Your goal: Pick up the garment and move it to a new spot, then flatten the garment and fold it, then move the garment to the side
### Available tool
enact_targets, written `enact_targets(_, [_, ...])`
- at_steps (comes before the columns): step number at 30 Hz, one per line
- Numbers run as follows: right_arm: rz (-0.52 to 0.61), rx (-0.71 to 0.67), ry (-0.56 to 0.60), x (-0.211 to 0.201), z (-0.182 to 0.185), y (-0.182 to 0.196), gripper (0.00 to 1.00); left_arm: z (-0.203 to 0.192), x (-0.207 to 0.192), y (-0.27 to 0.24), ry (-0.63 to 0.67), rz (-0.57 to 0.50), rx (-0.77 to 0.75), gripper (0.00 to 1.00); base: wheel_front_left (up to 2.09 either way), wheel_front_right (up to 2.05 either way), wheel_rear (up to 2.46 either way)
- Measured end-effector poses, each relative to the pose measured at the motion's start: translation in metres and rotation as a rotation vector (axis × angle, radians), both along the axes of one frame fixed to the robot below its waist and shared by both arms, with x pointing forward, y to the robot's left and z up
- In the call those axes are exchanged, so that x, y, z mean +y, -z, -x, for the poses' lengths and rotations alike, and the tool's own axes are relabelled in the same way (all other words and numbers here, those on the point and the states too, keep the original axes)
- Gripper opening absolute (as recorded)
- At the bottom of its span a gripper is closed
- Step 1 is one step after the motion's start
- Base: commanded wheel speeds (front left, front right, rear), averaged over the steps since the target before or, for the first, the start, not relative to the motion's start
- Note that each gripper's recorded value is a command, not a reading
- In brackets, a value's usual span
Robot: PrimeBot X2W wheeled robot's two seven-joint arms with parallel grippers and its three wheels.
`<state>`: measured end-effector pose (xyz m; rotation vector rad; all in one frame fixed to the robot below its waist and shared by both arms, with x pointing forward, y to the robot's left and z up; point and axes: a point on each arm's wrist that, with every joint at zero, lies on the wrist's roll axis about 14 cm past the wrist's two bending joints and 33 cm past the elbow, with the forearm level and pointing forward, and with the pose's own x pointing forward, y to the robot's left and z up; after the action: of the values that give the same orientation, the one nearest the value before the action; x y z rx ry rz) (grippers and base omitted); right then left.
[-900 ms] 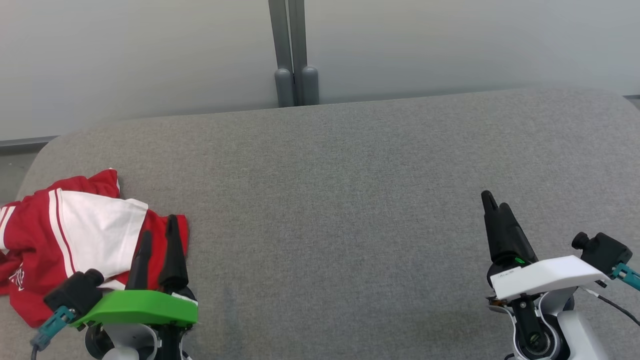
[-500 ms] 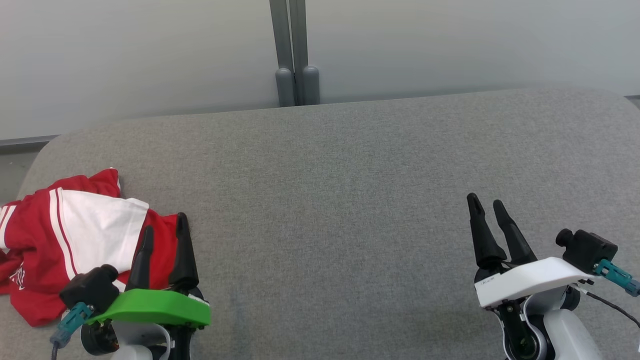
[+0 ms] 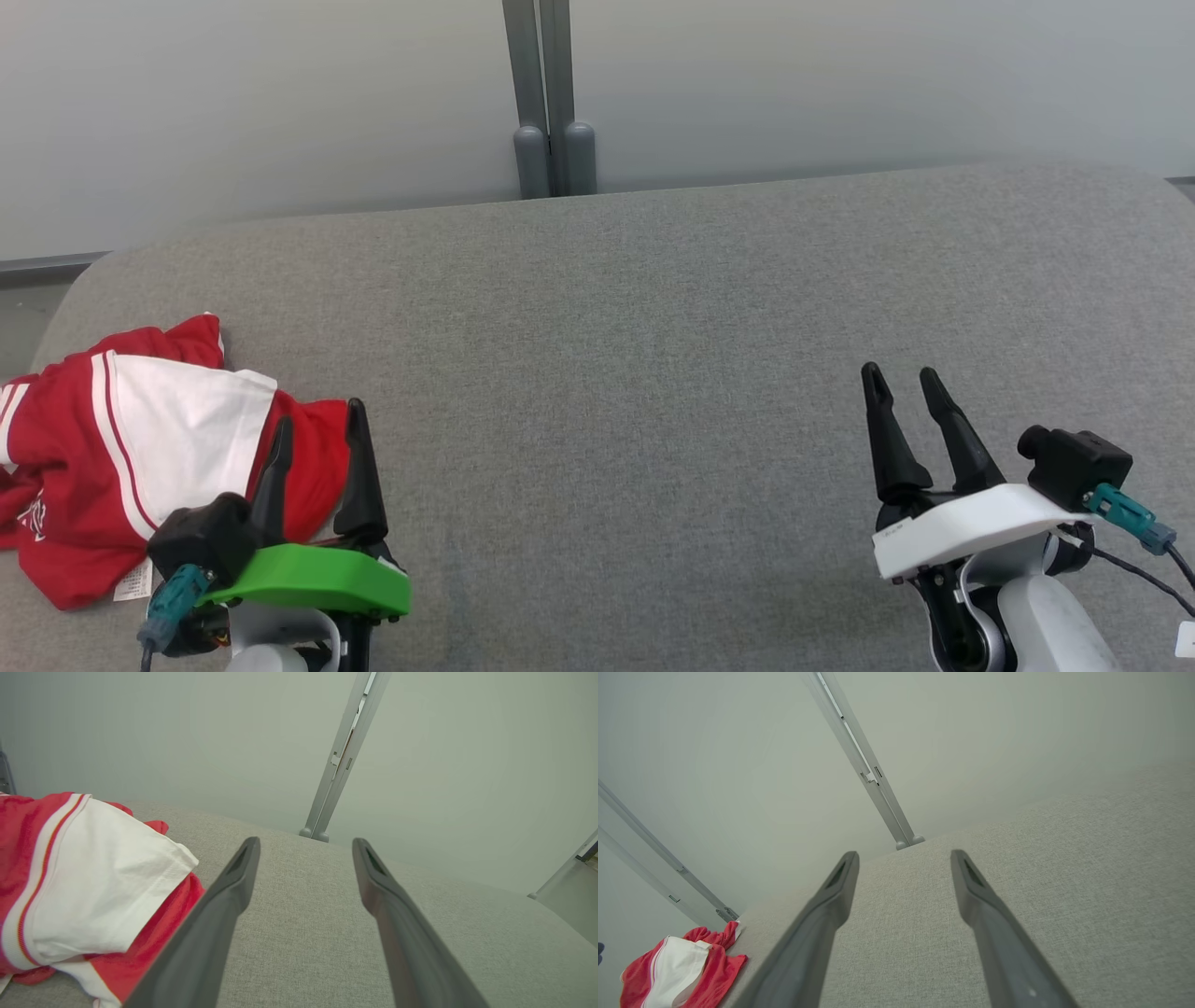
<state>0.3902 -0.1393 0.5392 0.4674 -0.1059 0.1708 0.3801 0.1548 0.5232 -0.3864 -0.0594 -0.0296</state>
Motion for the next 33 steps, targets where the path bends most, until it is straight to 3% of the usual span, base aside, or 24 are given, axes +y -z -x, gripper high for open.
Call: enact_targets(33, [0.244,-0.105,-0.033,0.019,0.001,-0.01,1.0,0.003,-0.013,-0.015,0.011,-0.273,-0.104,1.0,0.0,0.0,0.0])
